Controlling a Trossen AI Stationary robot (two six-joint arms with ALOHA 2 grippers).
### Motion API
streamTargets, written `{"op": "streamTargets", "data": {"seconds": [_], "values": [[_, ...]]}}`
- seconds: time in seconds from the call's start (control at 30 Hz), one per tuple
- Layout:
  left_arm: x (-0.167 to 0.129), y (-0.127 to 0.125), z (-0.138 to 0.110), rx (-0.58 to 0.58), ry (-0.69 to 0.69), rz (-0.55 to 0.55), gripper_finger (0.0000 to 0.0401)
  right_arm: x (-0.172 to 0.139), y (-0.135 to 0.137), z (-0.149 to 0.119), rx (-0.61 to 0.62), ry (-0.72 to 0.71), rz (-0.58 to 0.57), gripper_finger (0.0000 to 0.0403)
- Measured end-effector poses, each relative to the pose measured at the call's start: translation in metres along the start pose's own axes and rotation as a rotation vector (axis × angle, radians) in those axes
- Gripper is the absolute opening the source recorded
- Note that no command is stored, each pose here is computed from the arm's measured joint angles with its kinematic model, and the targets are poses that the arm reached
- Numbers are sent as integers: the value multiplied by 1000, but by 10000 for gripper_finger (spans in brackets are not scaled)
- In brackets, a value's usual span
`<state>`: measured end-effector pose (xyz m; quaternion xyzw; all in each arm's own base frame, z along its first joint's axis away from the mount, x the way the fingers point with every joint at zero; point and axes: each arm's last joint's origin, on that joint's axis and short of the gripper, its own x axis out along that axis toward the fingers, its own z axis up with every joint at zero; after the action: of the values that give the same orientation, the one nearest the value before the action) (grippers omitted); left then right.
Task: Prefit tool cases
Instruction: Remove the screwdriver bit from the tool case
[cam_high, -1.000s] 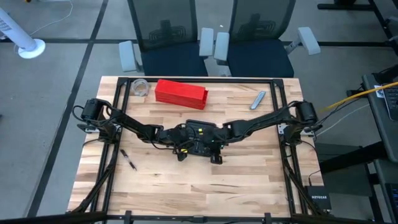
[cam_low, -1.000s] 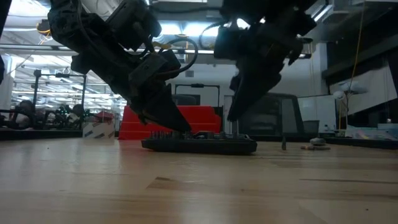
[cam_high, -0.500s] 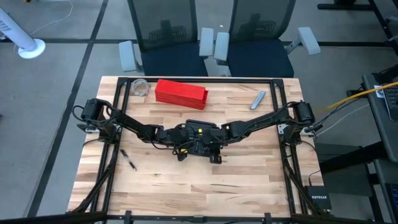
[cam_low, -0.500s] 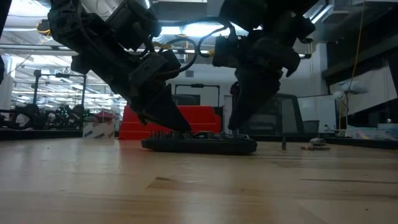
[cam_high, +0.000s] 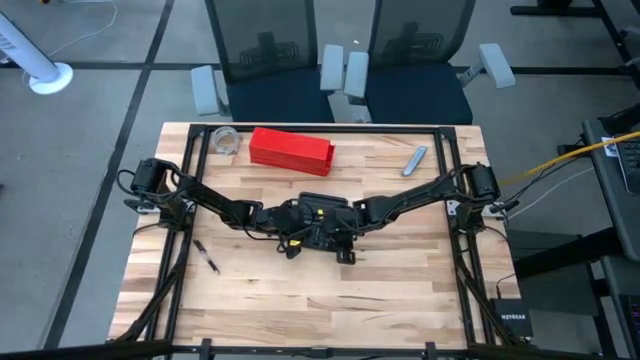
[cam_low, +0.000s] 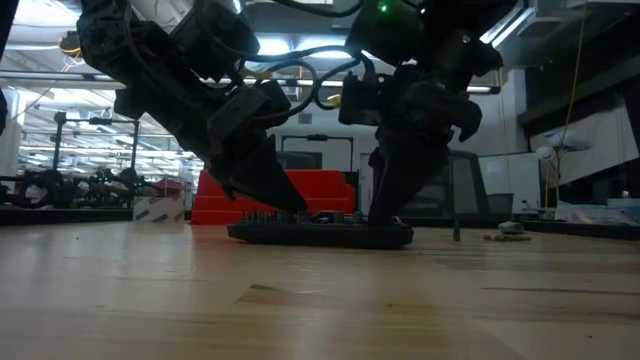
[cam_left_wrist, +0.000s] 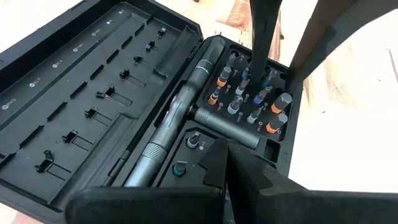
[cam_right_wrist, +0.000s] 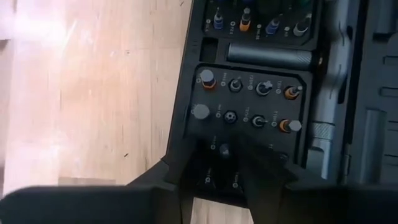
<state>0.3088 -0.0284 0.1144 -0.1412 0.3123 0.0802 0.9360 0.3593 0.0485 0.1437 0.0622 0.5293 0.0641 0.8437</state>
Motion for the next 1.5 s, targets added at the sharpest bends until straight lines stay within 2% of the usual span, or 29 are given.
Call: {"op": "streamTargets", "data": {"seconds": [0.07,0.17,0.2,0.3,0.47,0.7,0.9,1.03,1.2,1.5], "values": [[0,0,0,0,0,0,0,0,0,0,0,0,-5,89],[0,0,0,3,0,0,0,0,-1,0,6,3,-5,26],[0,0,0,2,0,0,0,0,-1,0,11,2,-3,16],[0,0,0,2,0,2,0,-2,0,1,52,-2,5,12],[0,0,1,0,-8,3,0,-16,2,3,56,-26,9,5],[0,0,1,2,-10,2,0,-30,-9,1,65,5,-21,2],[0,0,1,3,-7,1,0,-22,-14,0,103,19,-9,1],[0,-1,5,-5,-54,-20,0,-17,-14,0,130,15,-11,1],[-2,-2,17,35,-161,-57,0,-16,-15,1,134,9,-21,0],[3,-2,16,99,-176,-60,0,-16,-15,2,130,0,-25,0]]}}
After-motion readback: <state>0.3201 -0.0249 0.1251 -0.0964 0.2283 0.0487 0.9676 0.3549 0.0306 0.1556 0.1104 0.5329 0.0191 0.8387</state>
